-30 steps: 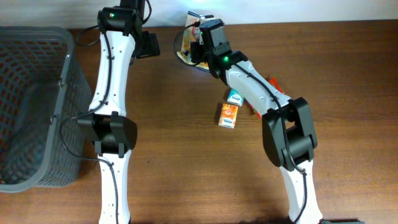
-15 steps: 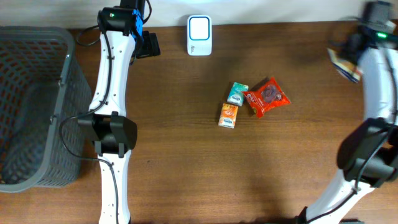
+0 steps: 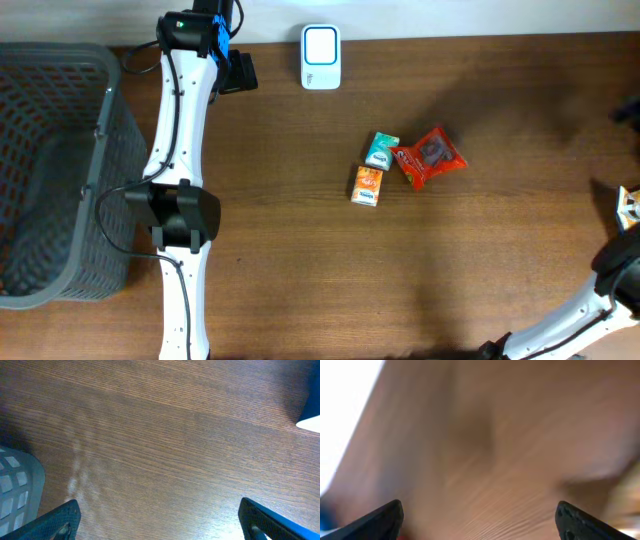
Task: Scan the item barcode
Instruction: 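Carry the yellow bag right and drop it at the table's right edge, then grasp the red snack bag with the right gripper, then hold the red snack bag in front of the scanner with the right gripper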
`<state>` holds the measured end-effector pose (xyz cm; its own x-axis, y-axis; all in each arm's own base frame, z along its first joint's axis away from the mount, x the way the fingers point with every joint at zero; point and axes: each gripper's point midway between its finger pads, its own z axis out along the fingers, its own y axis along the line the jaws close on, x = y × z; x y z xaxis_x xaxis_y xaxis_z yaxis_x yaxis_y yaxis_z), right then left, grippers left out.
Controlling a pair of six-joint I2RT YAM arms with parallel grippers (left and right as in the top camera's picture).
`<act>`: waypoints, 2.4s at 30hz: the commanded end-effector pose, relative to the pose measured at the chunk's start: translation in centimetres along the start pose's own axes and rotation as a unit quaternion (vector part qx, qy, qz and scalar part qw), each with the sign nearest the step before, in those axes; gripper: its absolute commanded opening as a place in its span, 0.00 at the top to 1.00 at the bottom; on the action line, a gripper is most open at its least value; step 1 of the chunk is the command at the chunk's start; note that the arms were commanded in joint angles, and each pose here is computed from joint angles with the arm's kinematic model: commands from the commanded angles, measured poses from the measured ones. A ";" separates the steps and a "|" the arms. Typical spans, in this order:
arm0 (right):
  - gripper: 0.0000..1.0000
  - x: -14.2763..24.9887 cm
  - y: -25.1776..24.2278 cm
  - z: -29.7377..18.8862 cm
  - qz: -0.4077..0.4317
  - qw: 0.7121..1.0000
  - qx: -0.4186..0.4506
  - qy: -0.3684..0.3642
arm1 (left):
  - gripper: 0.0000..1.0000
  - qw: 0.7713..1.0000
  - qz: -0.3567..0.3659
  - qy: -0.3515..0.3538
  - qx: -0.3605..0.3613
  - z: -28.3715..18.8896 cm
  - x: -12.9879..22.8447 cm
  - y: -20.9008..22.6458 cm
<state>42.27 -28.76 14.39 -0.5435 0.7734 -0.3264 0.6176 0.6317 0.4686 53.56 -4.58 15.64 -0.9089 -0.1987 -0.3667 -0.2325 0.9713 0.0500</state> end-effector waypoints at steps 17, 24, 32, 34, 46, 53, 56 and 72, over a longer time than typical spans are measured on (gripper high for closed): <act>0.23 28.6 16.6 9.6 -0.170 0.949 0.204 0.169 | 0.01 1.000 -0.009 0.001 0.002 0.1 -0.1 0.3; 0.64 30.0 13.9 13.2 -0.160 0.955 0.196 0.154 | 0.01 1.000 -0.008 0.001 0.002 0.0 -0.1 0.2; 0.96 28.2 31.6 8.8 -0.252 0.940 -0.145 0.178 | 0.01 1.000 -0.008 0.001 0.002 0.0 -0.1 0.2; 0.96 27.9 37.0 6.9 -0.281 0.904 -0.280 0.158 | 0.01 1.000 -0.008 0.001 0.002 0.0 -0.1 0.2; 0.89 29.6 46.2 11.2 -0.347 0.895 -0.259 -0.107 | 0.01 1.000 -0.008 0.001 0.002 0.0 -0.1 0.2; 0.84 30.3 46.9 11.2 -0.370 0.886 -0.247 -0.133 | 0.01 1.000 -0.008 0.001 0.002 0.0 -0.1 0.2; 0.75 33.0 46.7 10.6 -0.397 0.873 -0.277 -0.064 | 0.01 1.000 -0.008 0.001 0.002 0.0 -0.1 0.2; 0.60 45.3 40.5 18.7 -0.546 0.793 -0.257 0.085 | 0.01 1.000 -0.008 0.001 0.002 0.0 -0.1 0.2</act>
<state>53.56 32.31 3.18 -0.6983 -0.2460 -0.6722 -0.5461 0.7901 0.2783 53.54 -4.58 15.62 -0.9091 -0.1986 -0.3661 -0.2325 0.9713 0.0503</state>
